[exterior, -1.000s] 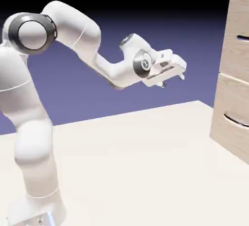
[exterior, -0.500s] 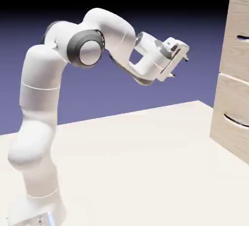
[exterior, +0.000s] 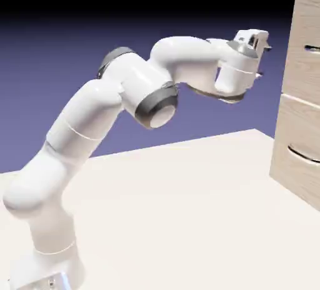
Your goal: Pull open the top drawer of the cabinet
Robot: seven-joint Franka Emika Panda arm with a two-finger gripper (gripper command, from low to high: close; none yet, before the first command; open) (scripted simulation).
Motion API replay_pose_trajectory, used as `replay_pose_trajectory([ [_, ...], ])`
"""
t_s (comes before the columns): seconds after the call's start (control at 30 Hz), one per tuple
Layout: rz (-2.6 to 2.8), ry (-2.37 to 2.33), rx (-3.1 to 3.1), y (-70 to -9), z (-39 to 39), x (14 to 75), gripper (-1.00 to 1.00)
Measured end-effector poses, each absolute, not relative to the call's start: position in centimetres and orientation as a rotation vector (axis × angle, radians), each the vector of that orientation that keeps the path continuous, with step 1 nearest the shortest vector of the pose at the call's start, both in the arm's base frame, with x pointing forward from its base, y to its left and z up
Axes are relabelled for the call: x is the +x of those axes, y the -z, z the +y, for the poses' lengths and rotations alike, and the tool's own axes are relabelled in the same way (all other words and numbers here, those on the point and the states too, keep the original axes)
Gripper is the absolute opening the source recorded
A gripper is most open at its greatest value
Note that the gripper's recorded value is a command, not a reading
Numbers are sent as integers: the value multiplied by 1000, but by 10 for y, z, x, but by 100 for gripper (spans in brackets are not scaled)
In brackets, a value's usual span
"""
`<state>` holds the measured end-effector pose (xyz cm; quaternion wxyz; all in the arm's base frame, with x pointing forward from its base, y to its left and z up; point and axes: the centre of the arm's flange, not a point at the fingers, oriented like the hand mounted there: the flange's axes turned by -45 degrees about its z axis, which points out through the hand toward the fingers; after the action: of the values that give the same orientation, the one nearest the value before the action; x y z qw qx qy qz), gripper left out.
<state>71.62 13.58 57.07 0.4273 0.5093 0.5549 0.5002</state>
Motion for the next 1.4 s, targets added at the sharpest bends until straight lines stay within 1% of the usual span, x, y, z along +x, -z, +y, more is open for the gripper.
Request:
replay_pose_trajectory([
  [0.2,1210,-1210,1209,-588,47,748,100],
  [0.47,1201,-1229,1199,-605,52,774,100],
  [0.7,1208,-1214,1207,-592,47,796,100],
  [0.73,1210,-1210,1209,-588,47,798,-100],
  [1.03,1210,-1209,1208,-588,47,783,-100],
  [1.4,1210,-1210,1208,-589,47,732,-100],
])
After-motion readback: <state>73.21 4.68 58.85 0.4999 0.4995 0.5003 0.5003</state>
